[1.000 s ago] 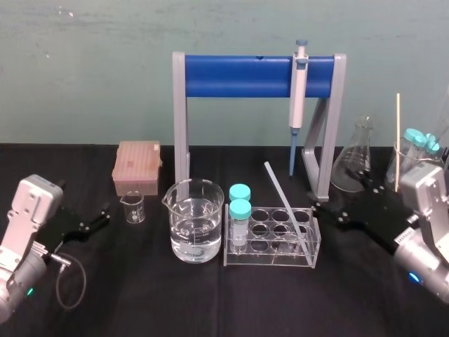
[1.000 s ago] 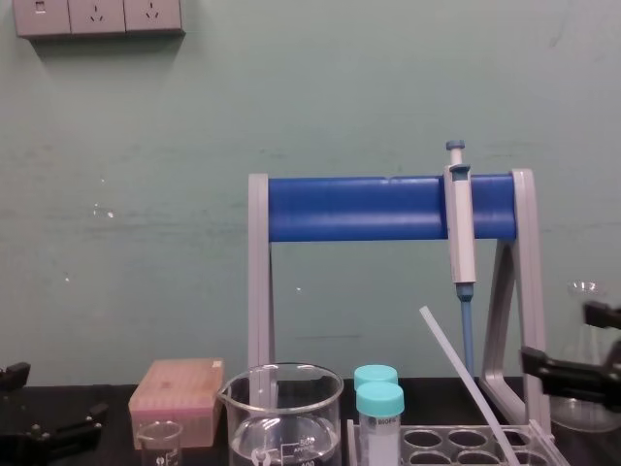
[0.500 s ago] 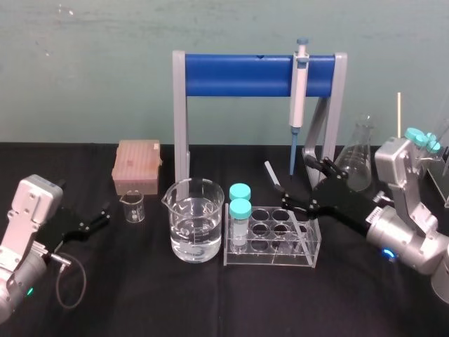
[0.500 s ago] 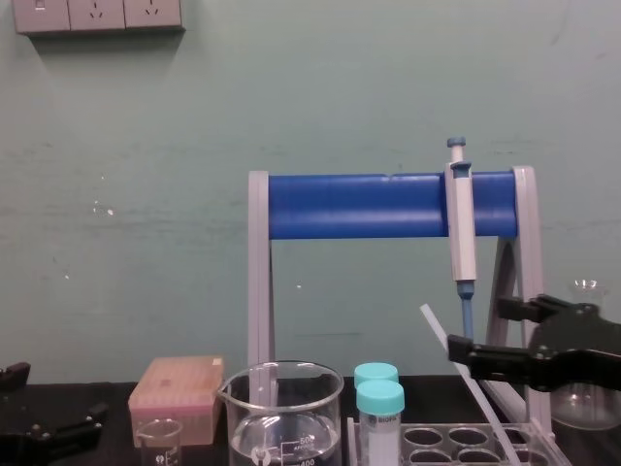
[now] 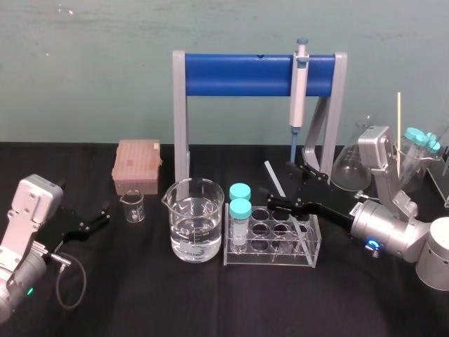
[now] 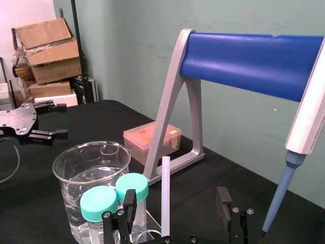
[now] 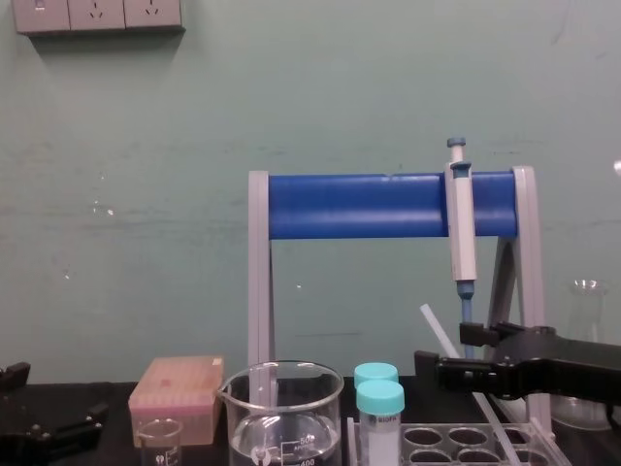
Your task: Pick up the stirring rod with one hand, then place it down.
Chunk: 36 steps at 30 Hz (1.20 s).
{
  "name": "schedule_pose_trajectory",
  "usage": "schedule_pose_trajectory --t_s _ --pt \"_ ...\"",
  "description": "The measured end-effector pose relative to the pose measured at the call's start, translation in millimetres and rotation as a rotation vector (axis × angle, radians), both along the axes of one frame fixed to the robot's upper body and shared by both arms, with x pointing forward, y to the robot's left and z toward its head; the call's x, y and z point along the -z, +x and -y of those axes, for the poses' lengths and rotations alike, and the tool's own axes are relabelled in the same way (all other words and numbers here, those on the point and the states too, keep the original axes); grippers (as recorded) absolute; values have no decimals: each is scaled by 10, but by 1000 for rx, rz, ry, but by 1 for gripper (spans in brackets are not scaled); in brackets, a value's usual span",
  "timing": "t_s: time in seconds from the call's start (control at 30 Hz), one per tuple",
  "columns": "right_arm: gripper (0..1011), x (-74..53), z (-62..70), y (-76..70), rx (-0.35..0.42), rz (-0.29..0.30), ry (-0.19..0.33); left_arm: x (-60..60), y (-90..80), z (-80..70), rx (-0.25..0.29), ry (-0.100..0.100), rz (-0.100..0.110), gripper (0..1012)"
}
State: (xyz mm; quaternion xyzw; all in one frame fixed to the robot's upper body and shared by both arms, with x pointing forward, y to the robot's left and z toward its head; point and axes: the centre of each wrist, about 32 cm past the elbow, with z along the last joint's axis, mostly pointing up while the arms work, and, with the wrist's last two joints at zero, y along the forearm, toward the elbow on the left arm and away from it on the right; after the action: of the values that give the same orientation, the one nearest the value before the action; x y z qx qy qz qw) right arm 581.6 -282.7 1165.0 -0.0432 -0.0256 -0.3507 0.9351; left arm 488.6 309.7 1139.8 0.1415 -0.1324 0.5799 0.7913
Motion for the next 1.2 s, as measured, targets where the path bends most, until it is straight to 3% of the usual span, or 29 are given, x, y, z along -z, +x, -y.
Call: schedule_pose_trajectory --t_s 0.67,0.9,1.2 --pt "997 11 -11 37 -4 -11 0 0 0 0 0 0 0 1000" --pt "852 12 -9 36 -4 -11 0 0 0 0 0 0 0 1000" --pt "567 12 -9 34 -4 -11 0 0 0 0 0 0 0 1000"
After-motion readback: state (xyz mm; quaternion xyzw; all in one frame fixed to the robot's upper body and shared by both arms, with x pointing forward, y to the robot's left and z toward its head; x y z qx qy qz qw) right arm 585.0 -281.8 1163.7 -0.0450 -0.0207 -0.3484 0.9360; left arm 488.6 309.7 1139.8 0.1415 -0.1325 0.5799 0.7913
